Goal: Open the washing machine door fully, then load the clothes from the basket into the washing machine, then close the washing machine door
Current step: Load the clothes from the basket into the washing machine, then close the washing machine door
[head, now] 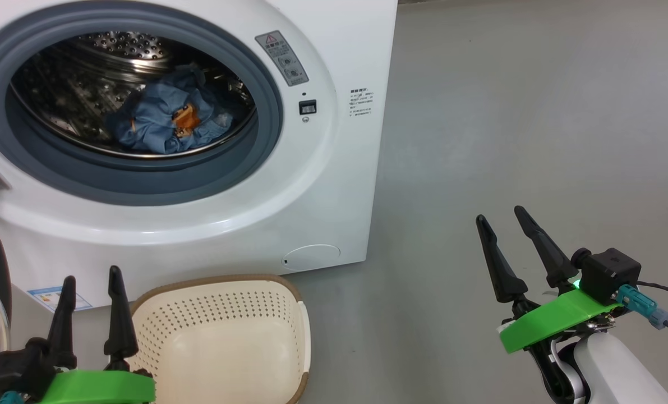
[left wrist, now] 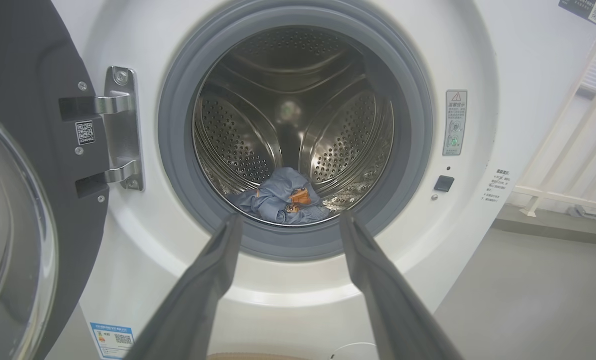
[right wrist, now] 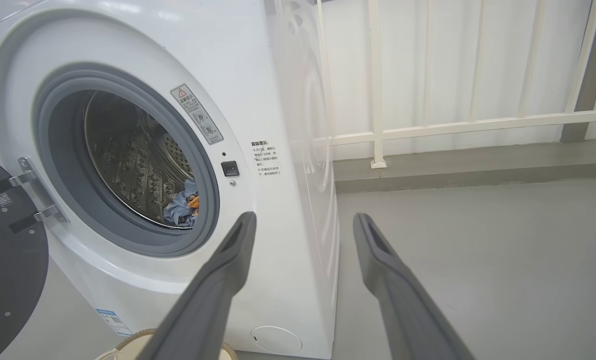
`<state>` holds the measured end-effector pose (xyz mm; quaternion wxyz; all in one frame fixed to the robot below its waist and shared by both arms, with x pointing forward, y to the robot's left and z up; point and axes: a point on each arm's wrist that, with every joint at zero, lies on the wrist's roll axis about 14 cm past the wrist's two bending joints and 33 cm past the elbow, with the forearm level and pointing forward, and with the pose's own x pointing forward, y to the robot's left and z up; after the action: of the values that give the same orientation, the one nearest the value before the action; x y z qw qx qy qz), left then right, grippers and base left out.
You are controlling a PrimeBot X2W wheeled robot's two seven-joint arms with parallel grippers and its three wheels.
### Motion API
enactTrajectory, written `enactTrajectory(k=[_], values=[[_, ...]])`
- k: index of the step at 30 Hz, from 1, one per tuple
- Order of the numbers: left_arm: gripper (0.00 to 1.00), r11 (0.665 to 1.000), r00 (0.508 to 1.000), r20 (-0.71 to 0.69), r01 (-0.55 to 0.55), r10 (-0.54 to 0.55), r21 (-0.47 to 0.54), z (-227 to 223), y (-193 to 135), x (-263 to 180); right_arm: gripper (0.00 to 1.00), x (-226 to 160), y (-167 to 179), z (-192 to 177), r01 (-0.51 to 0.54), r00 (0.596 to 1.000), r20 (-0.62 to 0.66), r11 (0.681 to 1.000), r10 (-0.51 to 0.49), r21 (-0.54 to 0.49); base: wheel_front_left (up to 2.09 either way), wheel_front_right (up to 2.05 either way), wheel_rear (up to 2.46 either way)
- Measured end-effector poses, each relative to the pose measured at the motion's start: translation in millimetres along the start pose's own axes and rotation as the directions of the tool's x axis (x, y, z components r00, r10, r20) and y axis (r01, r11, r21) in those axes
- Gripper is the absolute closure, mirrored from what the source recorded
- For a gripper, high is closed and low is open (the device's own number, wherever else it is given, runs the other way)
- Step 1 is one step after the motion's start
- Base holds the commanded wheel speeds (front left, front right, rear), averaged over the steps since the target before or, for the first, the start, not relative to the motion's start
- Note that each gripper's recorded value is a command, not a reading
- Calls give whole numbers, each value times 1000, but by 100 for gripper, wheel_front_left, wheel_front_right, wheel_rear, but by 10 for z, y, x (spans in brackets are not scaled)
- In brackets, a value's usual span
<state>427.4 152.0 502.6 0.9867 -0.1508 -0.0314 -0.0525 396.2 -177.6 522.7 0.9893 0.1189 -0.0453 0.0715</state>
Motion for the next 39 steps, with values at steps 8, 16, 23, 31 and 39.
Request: enactTrajectory(k=[8, 16, 23, 31, 39], values=[[0, 1000, 1000, 2, -3, 3, -11, -6, -16, 3, 0, -5, -8, 3, 3, 1000, 1, 1000, -3, 2, -5, 5, 0], [0, 1000, 1000, 5, 0, 0, -9, 0, -14, 5, 0, 5, -1, -12, 2, 1000, -2, 1000, -2, 5, -87, 87, 0], [0, 1000, 1000, 8, -6, 6, -9, 12, 3, 1, 0, 12, 13, -17, 0, 1000, -3, 1000, 0, 8, -182, 182, 0], [0, 1000, 1000, 9, -2, 2, -1, 14, 2, 2, 0, 15, 15, -28, -1, 1000, -5, 1000, 1, 9, -130, 130, 0], [0, 1000, 1000, 9, -1, 1, 5, 13, 8, -3, 0, 21, 20, -39, -3, 1000, -9, 1000, 3, 9, -36, 36, 0]])
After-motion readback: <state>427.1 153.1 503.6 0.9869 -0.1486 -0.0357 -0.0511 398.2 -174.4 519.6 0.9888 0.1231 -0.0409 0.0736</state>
